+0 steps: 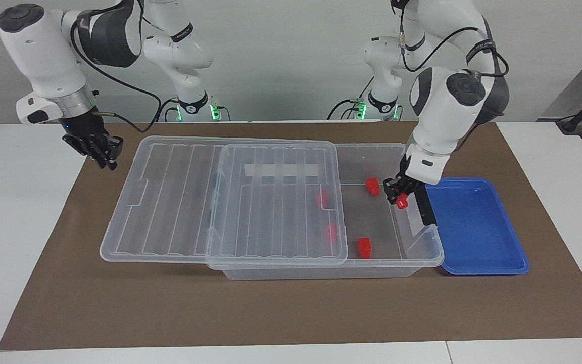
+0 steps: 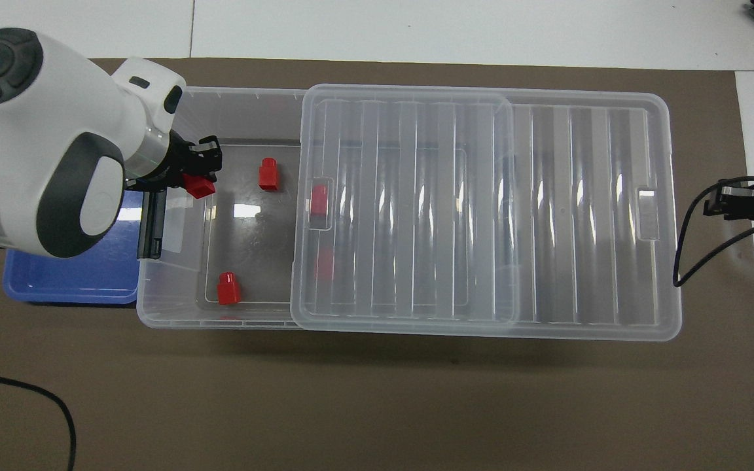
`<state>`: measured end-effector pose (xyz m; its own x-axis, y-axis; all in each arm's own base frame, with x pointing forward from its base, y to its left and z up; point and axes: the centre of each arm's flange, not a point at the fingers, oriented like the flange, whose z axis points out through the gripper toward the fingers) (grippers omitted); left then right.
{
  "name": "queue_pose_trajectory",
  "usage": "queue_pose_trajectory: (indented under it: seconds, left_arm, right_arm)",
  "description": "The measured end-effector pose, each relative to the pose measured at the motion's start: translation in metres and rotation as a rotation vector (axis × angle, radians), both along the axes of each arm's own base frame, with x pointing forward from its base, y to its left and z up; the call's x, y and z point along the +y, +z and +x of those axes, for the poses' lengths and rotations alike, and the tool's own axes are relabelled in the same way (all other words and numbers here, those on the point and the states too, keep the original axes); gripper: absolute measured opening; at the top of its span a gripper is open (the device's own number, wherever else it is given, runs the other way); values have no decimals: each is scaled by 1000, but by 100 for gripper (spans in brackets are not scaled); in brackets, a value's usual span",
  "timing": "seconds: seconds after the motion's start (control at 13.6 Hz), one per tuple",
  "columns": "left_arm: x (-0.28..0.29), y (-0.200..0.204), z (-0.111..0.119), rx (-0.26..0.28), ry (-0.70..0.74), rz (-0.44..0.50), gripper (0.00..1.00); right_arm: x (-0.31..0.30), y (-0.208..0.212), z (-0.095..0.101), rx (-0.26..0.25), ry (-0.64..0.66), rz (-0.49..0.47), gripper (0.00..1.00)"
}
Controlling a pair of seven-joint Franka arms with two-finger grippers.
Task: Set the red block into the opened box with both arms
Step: 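Lift the red block and carry it into the open box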
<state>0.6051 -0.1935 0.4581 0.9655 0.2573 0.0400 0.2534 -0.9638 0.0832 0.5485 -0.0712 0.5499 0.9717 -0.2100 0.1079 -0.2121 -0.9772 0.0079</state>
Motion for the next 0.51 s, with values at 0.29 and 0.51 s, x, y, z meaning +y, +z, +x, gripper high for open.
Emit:
queue_pose_trajectory:
  seconds: [0.29, 0.51]
  left_arm:
    - [-22, -74, -28, 15, -70, 58, 34]
    - [-14, -100, -36, 6, -75, 73, 34]
  right_arm:
    - [-29, -23, -7, 1, 13, -7, 1]
    - [-34, -39, -6, -15, 19, -11, 1]
